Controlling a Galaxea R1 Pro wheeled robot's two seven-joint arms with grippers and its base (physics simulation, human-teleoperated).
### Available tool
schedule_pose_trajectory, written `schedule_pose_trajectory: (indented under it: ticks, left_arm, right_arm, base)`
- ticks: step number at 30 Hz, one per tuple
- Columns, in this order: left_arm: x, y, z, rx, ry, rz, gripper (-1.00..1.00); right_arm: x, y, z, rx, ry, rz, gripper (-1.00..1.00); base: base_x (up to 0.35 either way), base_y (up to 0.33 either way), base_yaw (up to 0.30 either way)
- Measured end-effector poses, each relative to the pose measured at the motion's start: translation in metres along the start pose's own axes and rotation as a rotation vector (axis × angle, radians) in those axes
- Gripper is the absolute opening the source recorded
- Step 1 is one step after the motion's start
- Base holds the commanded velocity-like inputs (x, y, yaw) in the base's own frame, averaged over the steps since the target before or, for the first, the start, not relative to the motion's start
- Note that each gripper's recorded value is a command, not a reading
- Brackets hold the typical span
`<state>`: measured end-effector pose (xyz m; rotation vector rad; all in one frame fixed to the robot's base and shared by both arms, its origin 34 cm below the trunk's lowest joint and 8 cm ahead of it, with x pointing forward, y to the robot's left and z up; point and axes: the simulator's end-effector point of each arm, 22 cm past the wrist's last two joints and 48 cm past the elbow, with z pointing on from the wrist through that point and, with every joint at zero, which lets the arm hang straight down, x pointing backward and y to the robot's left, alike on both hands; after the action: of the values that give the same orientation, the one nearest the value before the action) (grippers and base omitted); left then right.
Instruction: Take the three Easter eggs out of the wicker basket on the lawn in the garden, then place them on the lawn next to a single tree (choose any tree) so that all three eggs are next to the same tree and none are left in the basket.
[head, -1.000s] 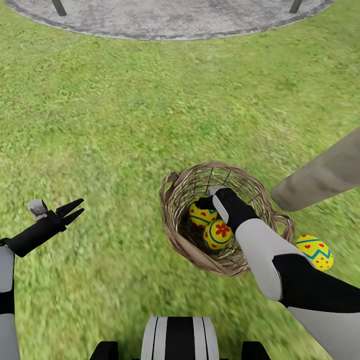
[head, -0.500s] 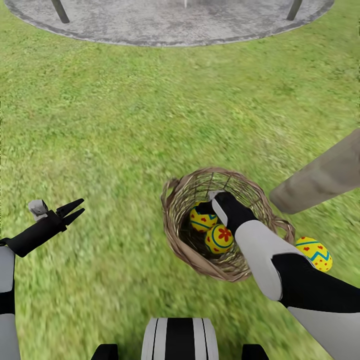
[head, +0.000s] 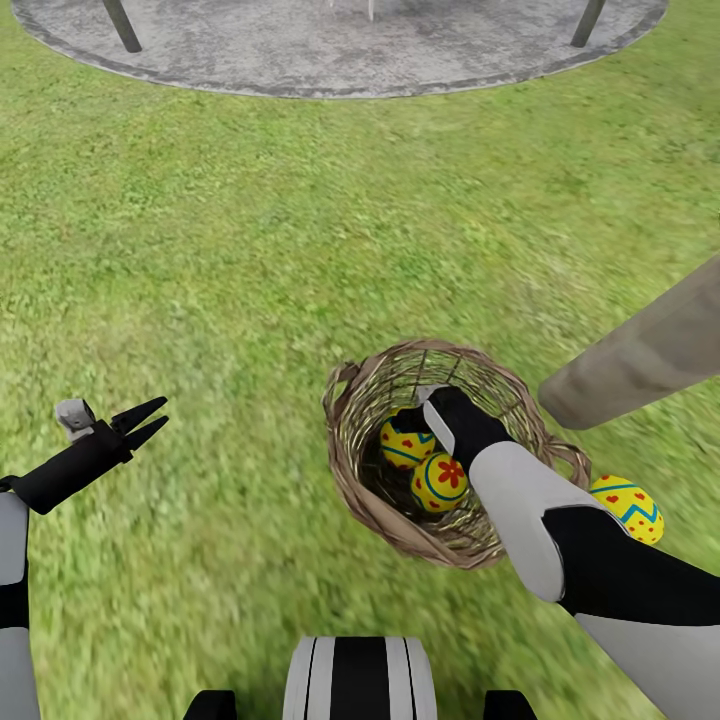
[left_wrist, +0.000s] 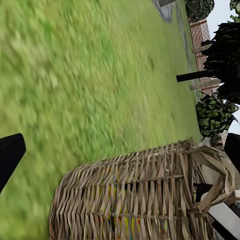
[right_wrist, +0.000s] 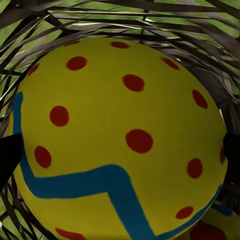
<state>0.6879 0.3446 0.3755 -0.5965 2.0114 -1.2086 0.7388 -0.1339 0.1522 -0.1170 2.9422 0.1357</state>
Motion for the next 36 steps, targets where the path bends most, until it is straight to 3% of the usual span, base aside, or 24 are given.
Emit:
schedule_pose_trajectory:
  ticks: [10,13,15,36]
  left_arm:
    - [0.0,0.0,0.0,0.001,0.0,-0.001,1.0]
    - [0.0,0.0,0.0,0.001,0.0,-0.001,1.0]
    - [0.0,0.0,0.0,0.001,0.0,-0.002,1.0]
    - [-0.003,-0.005,-0.001,0.007,-0.002,0.001,1.0]
  right_arm:
    - [0.0,0.0,0.0,-0.001,0.001,0.002,-1.0]
    - [0.003,0.008,0.0,-0.048,0.012,0.071,-1.0]
    - [0.003,0.009,0.0,-0.057,0.014,0.087,-1.0]
    - [0.011,0.012,0.0,-0.072,0.032,0.111,-1.0]
  base:
    - [0.0,0.0,0.0]
    - [0.0,0.0,0.0]
    - [0.0,0.0,0.0]
    - [-0.06,0.0,0.0]
